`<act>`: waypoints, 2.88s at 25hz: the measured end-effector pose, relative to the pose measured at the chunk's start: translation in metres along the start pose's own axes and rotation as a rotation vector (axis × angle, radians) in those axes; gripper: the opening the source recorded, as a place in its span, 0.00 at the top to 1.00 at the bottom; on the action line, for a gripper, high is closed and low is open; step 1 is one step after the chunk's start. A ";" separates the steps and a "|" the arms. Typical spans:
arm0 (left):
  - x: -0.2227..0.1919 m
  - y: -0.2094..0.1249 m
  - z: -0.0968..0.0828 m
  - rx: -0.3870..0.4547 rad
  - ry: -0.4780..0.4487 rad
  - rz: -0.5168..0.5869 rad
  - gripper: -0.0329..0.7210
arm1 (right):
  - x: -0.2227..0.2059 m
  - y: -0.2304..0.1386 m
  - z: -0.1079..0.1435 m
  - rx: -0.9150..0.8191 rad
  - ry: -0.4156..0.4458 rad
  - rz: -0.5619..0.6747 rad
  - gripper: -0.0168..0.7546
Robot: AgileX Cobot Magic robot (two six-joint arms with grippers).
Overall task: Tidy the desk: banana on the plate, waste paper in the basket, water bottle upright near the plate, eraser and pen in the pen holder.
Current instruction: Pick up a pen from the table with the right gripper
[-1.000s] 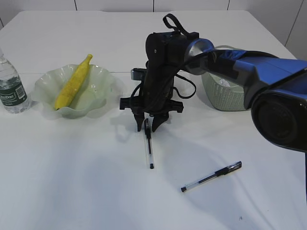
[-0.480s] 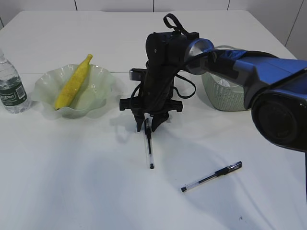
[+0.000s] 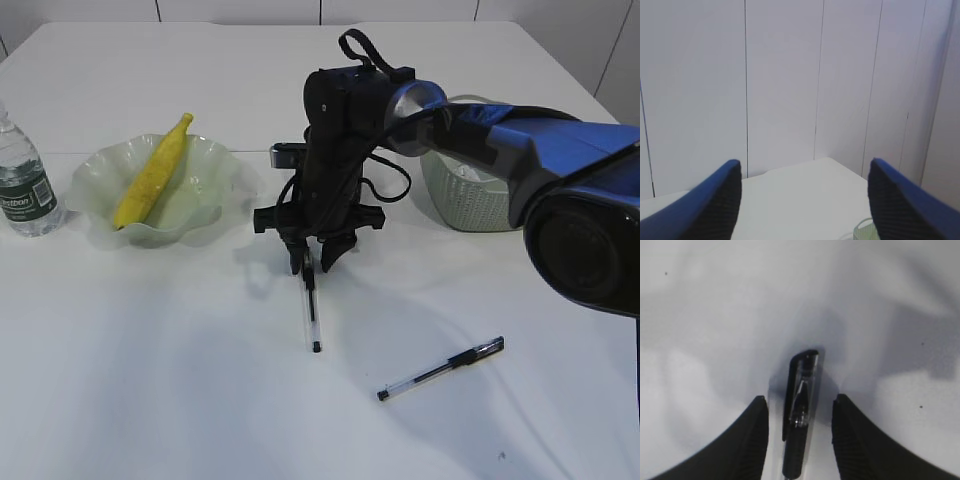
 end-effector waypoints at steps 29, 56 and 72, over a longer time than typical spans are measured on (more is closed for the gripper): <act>0.000 -0.001 -0.001 -0.002 -0.003 0.005 0.22 | 0.000 0.002 -0.010 0.025 -0.052 -0.011 0.64; 0.000 -0.003 -0.003 -0.002 -0.018 0.017 0.22 | 0.001 0.005 -0.020 0.044 -0.104 -0.022 0.64; 0.000 -0.003 -0.003 -0.003 -0.017 0.018 0.22 | 0.001 0.005 -0.021 0.047 -0.111 -0.024 0.66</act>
Point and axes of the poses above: a point on each arm's last joint axis where the gripper is mounted, x pointing back along that axis away from the gripper, z along the wrist's bending axis when the last joint is at zero, y = z × x, the point moved 10 cm from there along -x, pointing out along that axis toward the gripper, and after that the axes turned 4 degrees about x, right-handed, at the moved point
